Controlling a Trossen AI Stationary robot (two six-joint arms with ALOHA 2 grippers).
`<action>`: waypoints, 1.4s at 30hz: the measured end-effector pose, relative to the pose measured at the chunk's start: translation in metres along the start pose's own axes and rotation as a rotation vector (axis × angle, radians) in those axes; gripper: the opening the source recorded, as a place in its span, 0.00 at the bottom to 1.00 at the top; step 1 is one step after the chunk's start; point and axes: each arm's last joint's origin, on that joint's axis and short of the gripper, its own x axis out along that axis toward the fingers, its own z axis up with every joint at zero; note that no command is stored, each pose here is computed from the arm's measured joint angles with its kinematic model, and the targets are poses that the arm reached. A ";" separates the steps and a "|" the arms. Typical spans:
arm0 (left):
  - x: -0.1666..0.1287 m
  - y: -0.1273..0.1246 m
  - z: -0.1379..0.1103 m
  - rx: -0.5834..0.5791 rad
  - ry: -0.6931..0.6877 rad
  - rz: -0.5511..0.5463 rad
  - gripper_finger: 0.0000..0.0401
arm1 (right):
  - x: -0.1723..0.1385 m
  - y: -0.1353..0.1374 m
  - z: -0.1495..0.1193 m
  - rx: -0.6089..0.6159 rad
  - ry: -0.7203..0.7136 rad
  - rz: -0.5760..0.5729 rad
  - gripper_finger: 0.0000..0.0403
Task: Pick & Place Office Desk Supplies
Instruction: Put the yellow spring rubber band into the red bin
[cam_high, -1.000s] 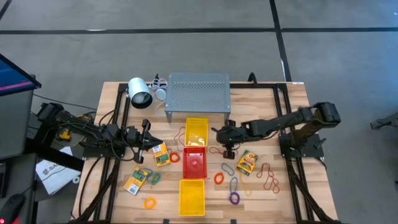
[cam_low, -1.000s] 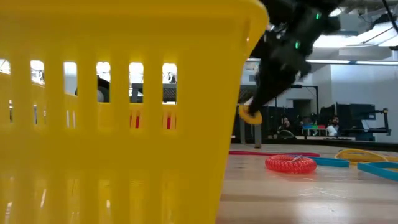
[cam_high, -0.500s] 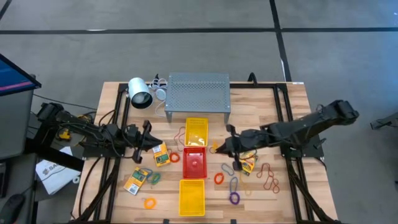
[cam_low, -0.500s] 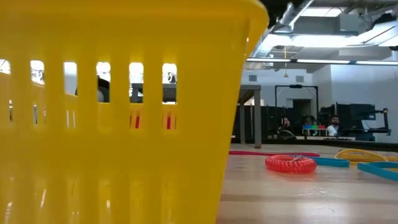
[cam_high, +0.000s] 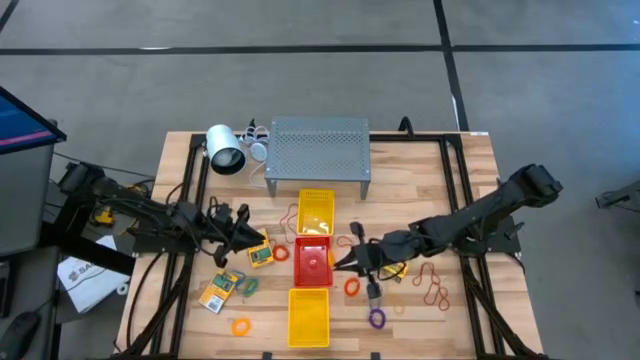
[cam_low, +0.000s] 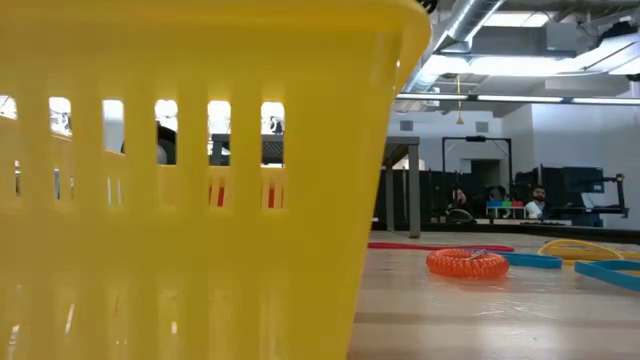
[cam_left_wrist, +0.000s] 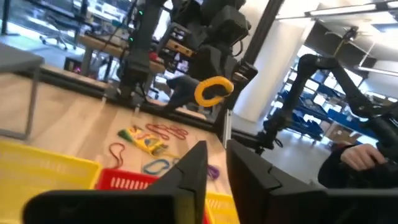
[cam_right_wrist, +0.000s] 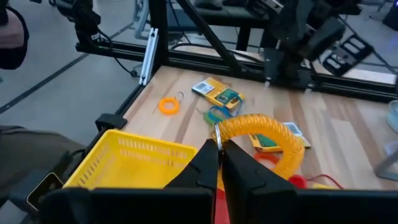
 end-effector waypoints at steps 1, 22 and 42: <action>0.002 0.000 -0.001 -0.001 0.004 -0.020 0.20 | 0.004 0.001 -0.001 -0.005 -0.007 0.004 0.01; 0.088 -0.018 0.003 0.145 0.059 -0.258 0.42 | 0.051 -0.004 0.011 -0.046 -0.370 0.307 0.01; 0.111 -0.018 0.019 0.176 0.038 -0.330 0.42 | 0.059 -0.030 0.018 -0.084 -0.400 0.396 0.01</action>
